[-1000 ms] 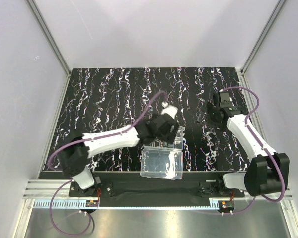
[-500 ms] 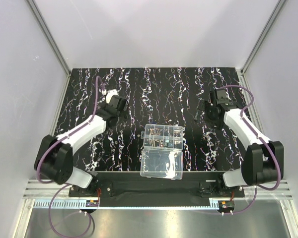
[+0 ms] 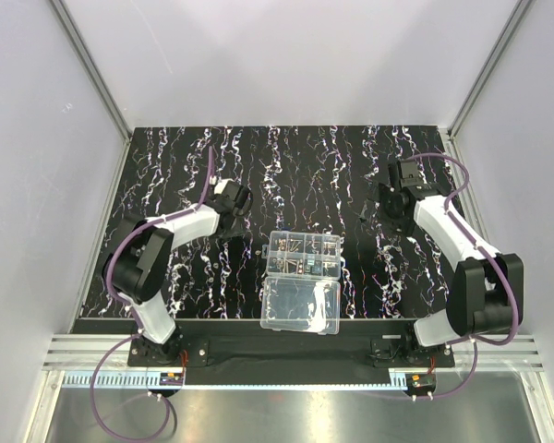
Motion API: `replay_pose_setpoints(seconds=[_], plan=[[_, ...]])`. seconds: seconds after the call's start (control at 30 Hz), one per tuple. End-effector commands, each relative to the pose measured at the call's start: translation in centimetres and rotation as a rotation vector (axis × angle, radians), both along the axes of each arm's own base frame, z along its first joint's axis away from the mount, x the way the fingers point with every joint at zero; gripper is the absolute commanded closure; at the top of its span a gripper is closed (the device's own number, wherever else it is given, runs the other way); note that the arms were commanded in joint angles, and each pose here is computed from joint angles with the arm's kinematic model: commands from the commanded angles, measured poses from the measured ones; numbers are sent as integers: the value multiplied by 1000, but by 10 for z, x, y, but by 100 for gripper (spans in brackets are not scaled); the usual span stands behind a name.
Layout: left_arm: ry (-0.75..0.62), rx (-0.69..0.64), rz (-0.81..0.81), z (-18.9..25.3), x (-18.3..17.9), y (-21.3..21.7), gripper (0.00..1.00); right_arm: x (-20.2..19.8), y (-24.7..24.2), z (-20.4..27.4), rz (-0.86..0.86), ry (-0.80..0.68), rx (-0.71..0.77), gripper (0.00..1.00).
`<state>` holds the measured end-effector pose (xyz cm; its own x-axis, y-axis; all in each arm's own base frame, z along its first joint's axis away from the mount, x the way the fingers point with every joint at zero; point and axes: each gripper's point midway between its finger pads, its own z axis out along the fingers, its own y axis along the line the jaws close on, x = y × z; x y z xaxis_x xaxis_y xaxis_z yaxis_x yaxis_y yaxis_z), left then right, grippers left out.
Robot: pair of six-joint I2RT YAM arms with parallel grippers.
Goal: Sort the screws and nuts into containers
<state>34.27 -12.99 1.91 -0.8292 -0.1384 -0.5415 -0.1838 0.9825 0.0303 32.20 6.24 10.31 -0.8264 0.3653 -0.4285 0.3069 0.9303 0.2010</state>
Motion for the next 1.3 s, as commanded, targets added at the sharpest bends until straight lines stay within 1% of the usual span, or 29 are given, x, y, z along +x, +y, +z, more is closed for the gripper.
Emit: replay_pose_setpoints(seconds=[0.0,0.13,0.17,0.2,0.47,0.7,0.8,1.07,1.27], plan=[[-75,-27,-7,15,24,-10,44,12,-3,9,1,-23,-19,0],[-56,-35,-16,9,21,-12,50,13,-3,6,-4,-11,-23,0],[-53,-38,-16,8,21,-12,54,15,-4,6,-5,-12,-28,0],[-47,-44,-21,6,19,-13,56,14,-4,5,-3,-6,-29,0],[-9,-62,-6,-5,7,-12,59,14,-4,5,-4,-2,-31,0],[-8,-66,8,-7,1,-10,62,12,-4,4,-4,-1,-29,0],[0,-60,9,-9,-1,-8,68,12,-4,4,-3,0,-29,0],[-15,-70,-15,-4,-3,-9,91,11,-5,6,-9,-5,-31,0],[-88,-109,-32,28,4,-15,92,13,-6,8,-24,-12,-35,0]])
